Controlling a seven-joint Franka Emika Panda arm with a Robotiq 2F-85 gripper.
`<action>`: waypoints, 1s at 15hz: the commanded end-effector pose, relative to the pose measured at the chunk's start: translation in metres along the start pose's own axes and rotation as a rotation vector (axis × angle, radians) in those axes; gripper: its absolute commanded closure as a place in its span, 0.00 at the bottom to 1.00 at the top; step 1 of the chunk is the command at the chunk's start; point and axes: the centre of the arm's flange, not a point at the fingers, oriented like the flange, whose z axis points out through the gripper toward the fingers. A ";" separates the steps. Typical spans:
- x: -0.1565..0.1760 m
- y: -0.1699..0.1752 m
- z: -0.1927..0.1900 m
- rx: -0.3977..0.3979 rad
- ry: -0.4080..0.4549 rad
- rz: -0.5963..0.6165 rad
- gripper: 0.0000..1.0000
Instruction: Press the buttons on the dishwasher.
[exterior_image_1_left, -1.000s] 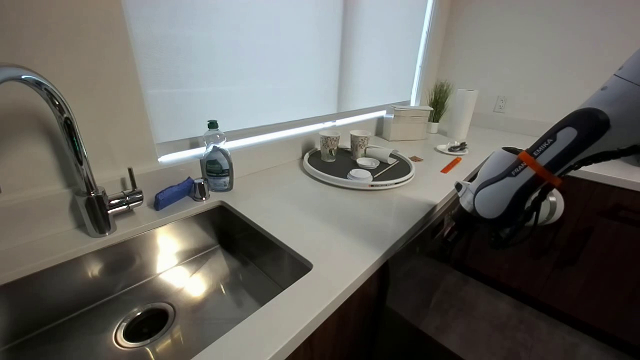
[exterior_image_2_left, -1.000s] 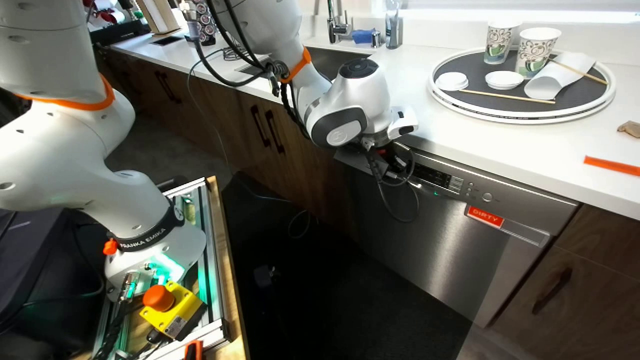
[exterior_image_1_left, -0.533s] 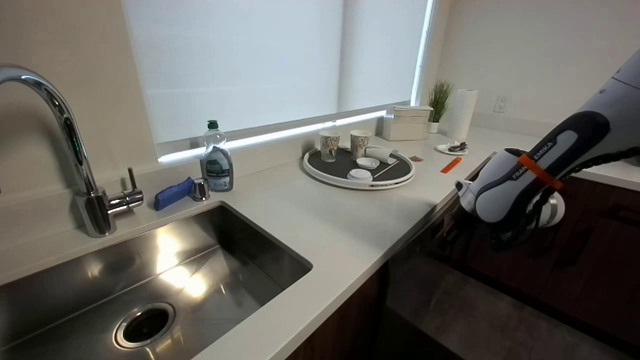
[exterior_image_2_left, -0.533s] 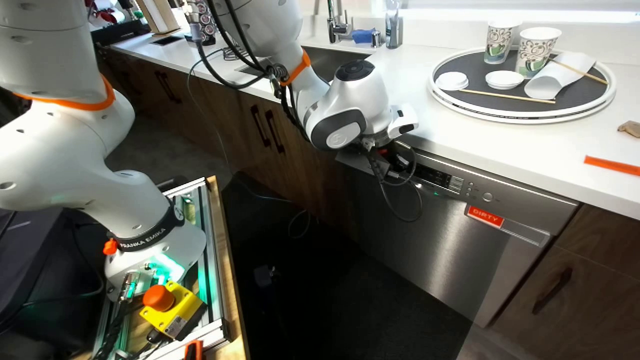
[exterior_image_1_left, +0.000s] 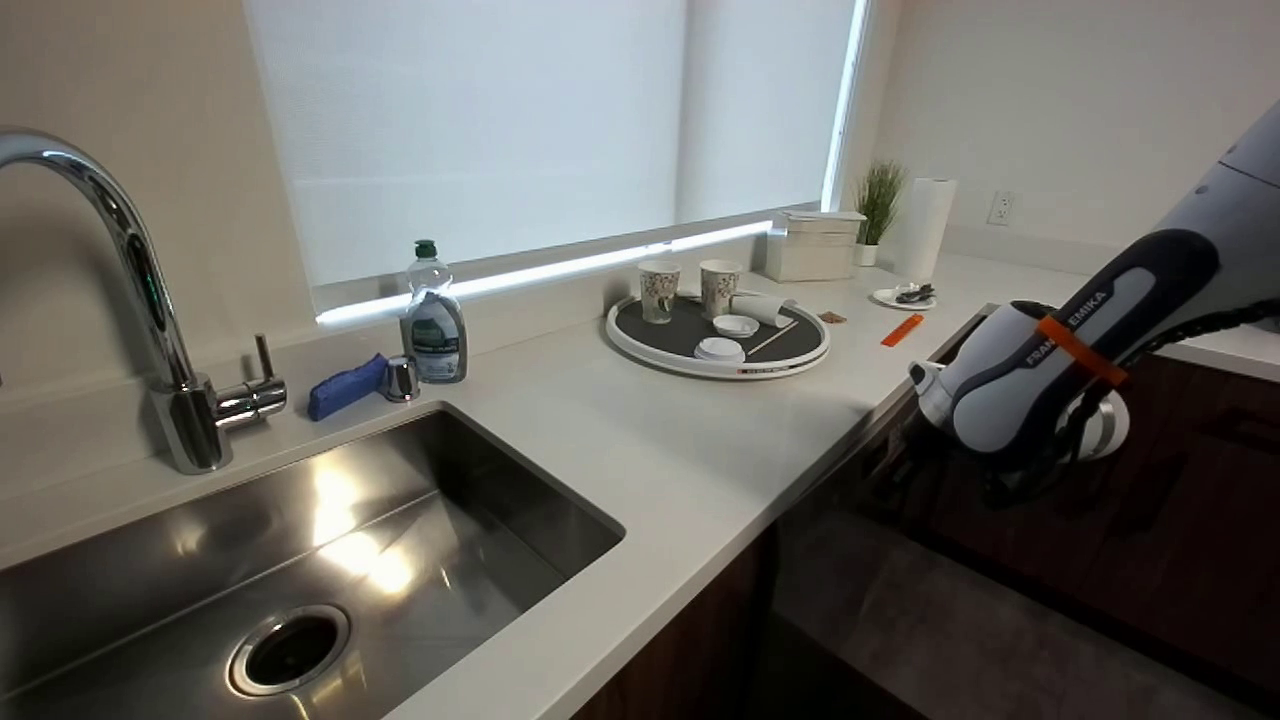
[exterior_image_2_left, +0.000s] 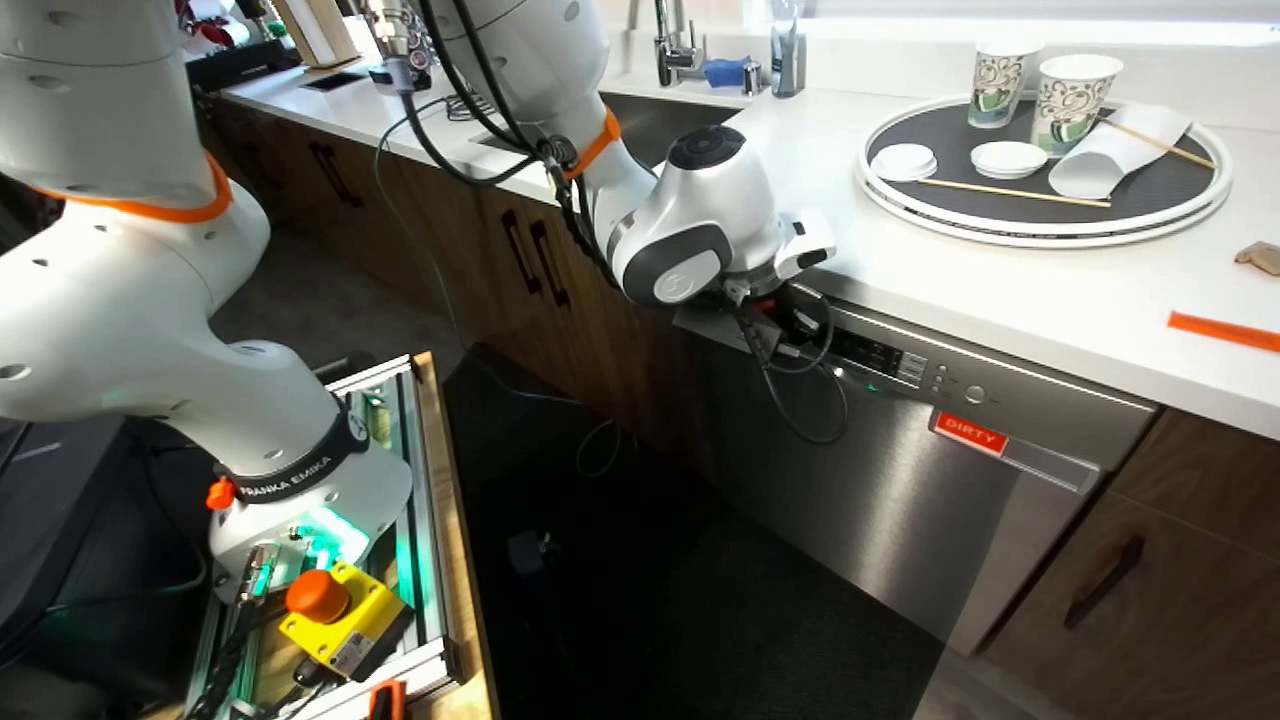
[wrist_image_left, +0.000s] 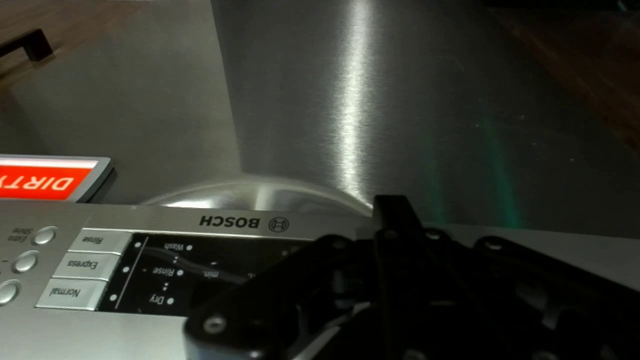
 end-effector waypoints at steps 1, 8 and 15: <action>-0.004 0.003 0.008 0.005 0.025 -0.012 1.00; -0.003 0.007 0.012 -0.002 0.047 -0.014 1.00; -0.001 0.010 0.016 0.001 0.071 -0.023 1.00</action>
